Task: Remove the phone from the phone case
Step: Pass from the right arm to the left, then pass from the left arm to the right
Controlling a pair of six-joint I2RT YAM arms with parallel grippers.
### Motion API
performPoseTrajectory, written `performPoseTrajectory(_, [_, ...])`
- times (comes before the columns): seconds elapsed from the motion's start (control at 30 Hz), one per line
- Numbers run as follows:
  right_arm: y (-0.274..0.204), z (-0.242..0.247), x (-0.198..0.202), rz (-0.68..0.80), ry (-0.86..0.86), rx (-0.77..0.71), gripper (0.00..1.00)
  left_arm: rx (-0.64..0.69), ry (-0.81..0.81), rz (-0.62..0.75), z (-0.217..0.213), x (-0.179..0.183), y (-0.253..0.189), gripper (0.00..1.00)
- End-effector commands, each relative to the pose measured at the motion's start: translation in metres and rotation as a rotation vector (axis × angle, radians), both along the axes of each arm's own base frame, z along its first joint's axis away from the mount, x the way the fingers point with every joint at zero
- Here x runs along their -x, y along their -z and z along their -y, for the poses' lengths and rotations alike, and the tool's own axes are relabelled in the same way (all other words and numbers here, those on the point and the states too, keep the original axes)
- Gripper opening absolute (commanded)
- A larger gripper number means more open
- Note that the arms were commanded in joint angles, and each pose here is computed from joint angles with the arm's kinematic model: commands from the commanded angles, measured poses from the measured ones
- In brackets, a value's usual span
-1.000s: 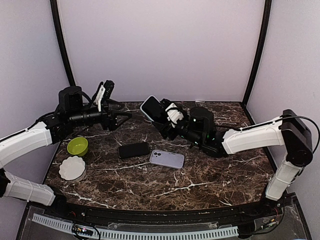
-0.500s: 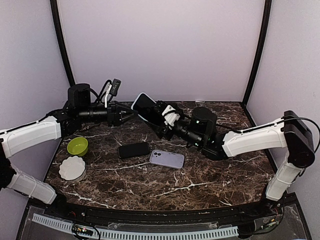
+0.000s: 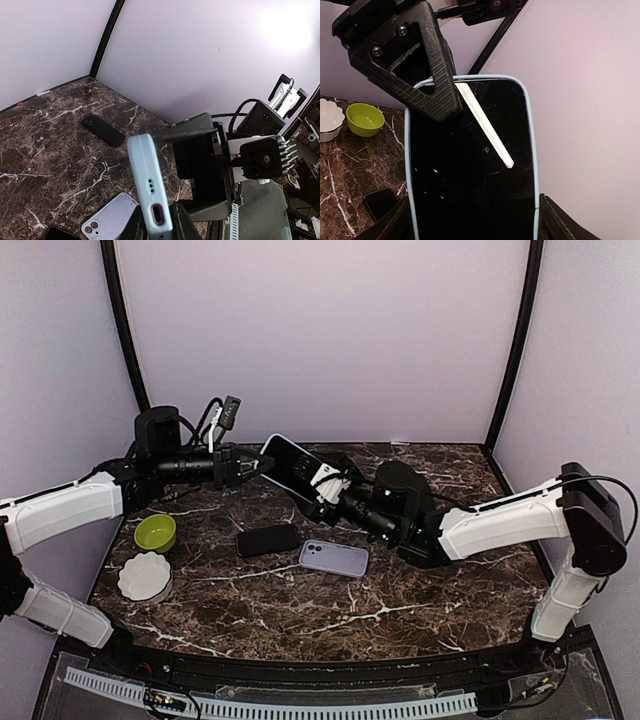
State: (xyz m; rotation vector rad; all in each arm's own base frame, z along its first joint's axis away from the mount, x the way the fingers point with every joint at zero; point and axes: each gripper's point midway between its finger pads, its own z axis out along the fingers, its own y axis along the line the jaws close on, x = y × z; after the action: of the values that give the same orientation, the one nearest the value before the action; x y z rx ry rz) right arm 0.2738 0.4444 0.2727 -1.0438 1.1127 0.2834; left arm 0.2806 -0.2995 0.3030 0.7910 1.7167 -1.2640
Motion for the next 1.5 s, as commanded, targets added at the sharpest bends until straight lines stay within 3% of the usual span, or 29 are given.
performPoseTrajectory(0.0, [-0.056,0.0,0.003,0.1,0.018,-0.155,0.09,0.02,0.016,0.054,-0.001,0.001,-0.017,0.15])
performPoseTrajectory(0.13, [-0.057,-0.002,0.007,0.107,0.012,-0.161,0.14,0.014,0.021,0.047,0.001,0.0,-0.015,0.04])
performPoseTrajectory(0.3, [-0.056,0.003,0.007,0.106,0.036,-0.185,0.74,-0.004,0.01,0.082,-0.001,-0.001,-0.017,0.0])
performPoseTrajectory(0.37, [-0.053,0.008,0.01,0.102,0.021,-0.179,0.94,-0.017,-0.01,0.122,-0.004,-0.003,-0.018,0.0])
performPoseTrajectory(0.4, [-0.051,0.01,0.009,0.087,0.014,-0.173,0.98,-0.026,-0.029,0.133,-0.005,-0.005,-0.017,0.0])
performPoseTrajectory(0.53, [-0.031,0.009,0.014,-0.071,-0.125,-0.057,0.99,-0.056,-0.057,0.223,-0.012,-0.004,-0.019,0.0])
performPoseTrajectory(0.77, [-0.019,0.028,0.031,-0.199,-0.252,0.002,0.99,-0.084,-0.046,0.367,-0.02,0.009,-0.026,0.0])
performPoseTrajectory(1.1, [-0.02,0.045,0.037,-0.296,-0.332,0.013,0.99,-0.093,0.013,0.476,-0.022,0.027,-0.024,0.0])
performPoseTrajectory(1.47, [-0.004,0.045,0.056,-0.354,-0.429,0.129,0.99,-0.053,0.099,0.637,-0.026,0.057,-0.023,0.0])
